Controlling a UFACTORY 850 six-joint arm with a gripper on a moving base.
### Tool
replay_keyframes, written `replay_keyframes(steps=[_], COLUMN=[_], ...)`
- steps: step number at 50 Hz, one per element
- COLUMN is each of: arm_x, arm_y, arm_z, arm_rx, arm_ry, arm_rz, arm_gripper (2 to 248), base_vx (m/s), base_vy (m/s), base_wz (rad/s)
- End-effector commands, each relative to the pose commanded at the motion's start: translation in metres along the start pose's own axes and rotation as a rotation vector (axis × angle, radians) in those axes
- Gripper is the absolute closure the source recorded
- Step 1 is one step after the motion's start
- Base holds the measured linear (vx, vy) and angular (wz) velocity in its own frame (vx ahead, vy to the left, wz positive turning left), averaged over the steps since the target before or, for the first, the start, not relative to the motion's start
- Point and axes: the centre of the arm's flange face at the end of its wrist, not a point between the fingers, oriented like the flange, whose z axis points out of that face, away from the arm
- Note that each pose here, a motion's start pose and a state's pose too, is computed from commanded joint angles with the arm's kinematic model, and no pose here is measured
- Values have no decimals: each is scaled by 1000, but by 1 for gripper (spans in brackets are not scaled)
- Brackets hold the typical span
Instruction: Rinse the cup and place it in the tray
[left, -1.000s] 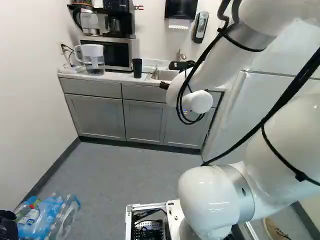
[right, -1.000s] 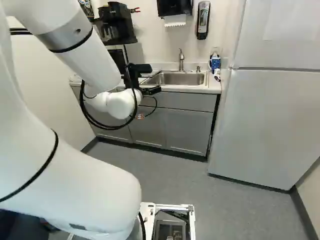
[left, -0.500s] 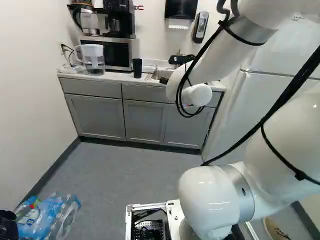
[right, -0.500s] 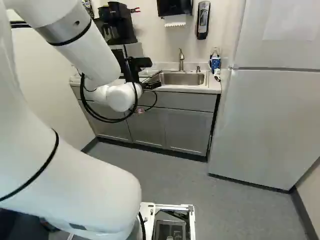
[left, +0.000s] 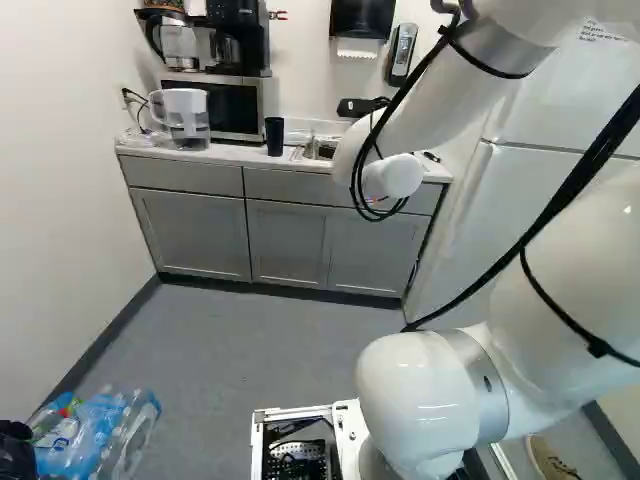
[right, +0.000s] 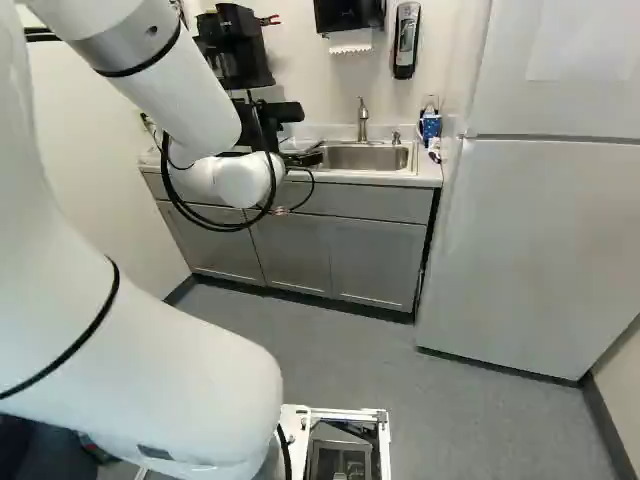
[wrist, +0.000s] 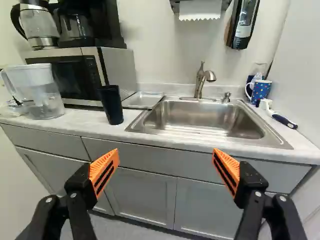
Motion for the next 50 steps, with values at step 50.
replay_keyframes(steps=[50], arm_x=[47], arm_y=[0], arm_z=[14], arm_rx=[0], arm_ry=[9], arm_rz=[0], arm_gripper=[3], base_vx=[0], base_vy=[0], base_wz=[0])
